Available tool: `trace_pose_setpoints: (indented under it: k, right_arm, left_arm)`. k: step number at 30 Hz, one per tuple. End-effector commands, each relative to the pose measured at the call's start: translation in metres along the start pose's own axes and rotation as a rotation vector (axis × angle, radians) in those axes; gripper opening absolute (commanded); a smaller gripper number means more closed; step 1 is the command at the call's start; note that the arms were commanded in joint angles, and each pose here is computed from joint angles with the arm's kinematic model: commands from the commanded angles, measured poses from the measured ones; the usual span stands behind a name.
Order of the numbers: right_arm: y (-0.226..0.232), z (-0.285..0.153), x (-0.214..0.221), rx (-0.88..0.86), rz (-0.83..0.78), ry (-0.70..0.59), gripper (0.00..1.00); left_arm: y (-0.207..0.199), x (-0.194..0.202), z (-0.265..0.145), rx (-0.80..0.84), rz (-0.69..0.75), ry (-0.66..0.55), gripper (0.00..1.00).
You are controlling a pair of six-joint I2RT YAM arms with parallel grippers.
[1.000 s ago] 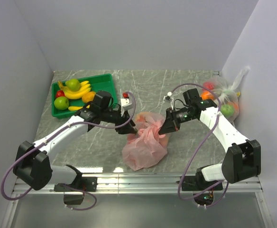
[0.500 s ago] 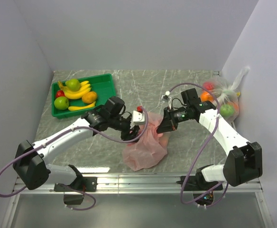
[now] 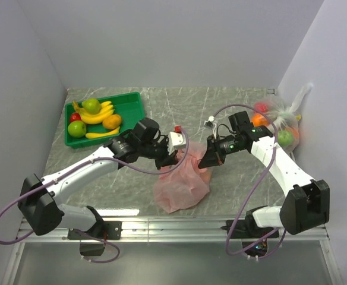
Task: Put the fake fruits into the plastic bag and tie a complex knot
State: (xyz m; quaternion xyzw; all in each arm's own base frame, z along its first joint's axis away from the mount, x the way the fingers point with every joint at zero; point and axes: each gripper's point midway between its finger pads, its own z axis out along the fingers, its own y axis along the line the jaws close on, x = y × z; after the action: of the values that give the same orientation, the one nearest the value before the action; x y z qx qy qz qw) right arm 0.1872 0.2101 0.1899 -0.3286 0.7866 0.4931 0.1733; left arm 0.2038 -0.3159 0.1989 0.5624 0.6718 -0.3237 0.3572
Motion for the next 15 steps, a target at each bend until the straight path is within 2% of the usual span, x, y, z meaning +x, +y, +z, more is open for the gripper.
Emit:
trace_pose_setpoints:
  k: [1, 2, 5, 6, 10, 15]
  right_arm:
    - [-0.013, -0.027, 0.003, 0.117, -0.059, 0.008, 0.0]
    - [-0.018, -0.032, 0.004, 0.146, -0.061, 0.011, 0.0]
    - [-0.038, -0.049, 0.01, 0.265, -0.085, 0.026, 0.0]
    - [-0.045, -0.053, 0.013, 0.303, -0.098, 0.037, 0.0]
    - [-0.076, -0.074, 0.027, 0.474, -0.13, 0.092, 0.0]
    - [-0.115, -0.102, 0.048, 0.649, -0.158, 0.146, 0.0]
  left_arm:
    - [0.024, 0.003, -0.021, -0.185, -0.161, -0.021, 0.0]
    - [0.032, 0.005, -0.031, -0.255, -0.176, -0.024, 0.01]
    - [0.049, 0.024, -0.049, -0.325, -0.264, -0.022, 0.01]
    - [0.063, 0.035, -0.058, -0.391, -0.309, -0.006, 0.0]
    - [0.083, 0.087, -0.075, -0.487, -0.435, 0.11, 0.0]
    - [0.092, 0.147, -0.096, -0.572, -0.474, 0.213, 0.0]
